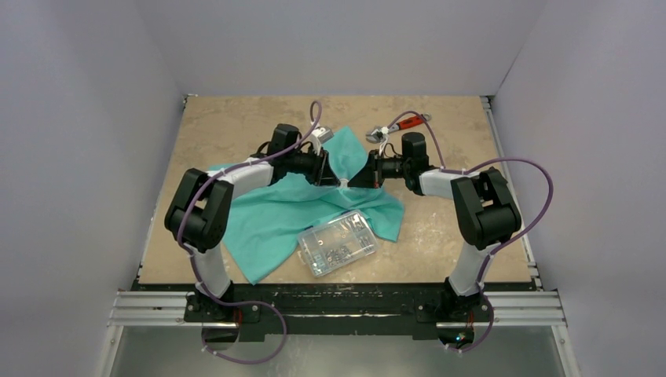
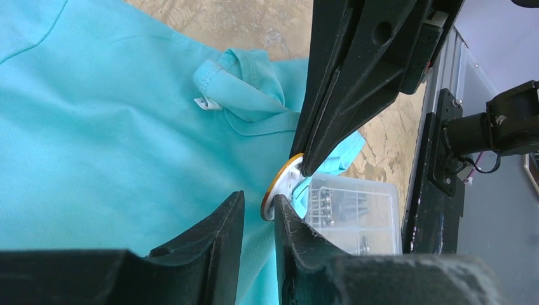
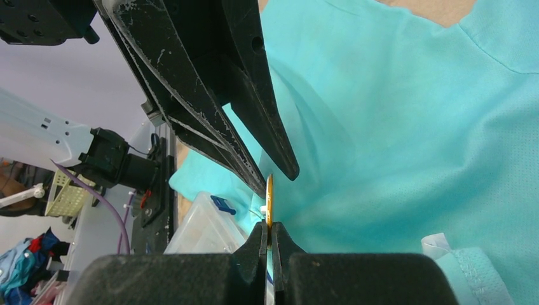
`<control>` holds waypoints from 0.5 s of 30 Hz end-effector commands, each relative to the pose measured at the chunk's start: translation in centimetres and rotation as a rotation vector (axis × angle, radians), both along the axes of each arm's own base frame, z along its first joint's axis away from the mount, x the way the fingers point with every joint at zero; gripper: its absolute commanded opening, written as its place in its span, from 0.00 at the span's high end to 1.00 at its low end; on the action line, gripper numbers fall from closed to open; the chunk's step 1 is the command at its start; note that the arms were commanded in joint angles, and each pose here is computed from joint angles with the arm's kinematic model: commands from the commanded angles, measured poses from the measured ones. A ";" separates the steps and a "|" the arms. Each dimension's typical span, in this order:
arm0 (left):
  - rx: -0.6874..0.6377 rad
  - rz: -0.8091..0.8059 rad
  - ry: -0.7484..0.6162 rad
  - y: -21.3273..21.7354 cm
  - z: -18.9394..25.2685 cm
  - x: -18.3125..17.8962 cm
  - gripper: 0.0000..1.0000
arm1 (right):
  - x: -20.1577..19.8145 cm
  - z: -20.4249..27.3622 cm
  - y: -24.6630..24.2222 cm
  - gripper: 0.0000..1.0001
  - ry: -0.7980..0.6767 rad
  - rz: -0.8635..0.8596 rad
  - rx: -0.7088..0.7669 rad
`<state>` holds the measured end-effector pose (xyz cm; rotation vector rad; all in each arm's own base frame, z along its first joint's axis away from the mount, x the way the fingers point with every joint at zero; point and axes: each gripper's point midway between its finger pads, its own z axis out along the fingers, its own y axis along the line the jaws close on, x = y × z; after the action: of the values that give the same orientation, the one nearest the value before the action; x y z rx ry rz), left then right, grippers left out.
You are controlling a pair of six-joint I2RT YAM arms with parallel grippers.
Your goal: Remove the brooch from the garment
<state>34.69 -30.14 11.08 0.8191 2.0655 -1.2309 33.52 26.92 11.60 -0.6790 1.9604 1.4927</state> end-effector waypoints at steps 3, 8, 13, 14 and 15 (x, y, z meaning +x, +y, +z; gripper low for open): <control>-0.035 -0.046 -0.056 -1.0 1.3 0.4 0.85 | 0.1 1.6 0.4 1.00 -0.061 0.032 0.032; -0.035 -0.037 -0.033 -1.2 1.6 0.5 1.00 | -0.2 1.5 0.4 0.71 -0.051 0.057 0.038; -0.016 -0.020 -0.014 -0.9 1.3 0.7 1.00 | -0.1 0.4 -0.6 0.51 -0.075 0.069 -0.015; -0.015 -0.018 -0.013 -0.9 1.2 0.7 1.00 | -0.2 0.1 -0.8 0.49 -0.074 0.071 -0.024; -0.015 -0.017 -0.012 -0.9 1.2 0.7 1.00 | -0.1 -0.1 -1.0 0.48 -0.076 0.072 -0.033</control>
<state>34.48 -30.55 11.07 0.8316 2.0793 -1.2545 33.01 26.54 11.11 -0.7308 1.9644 1.4922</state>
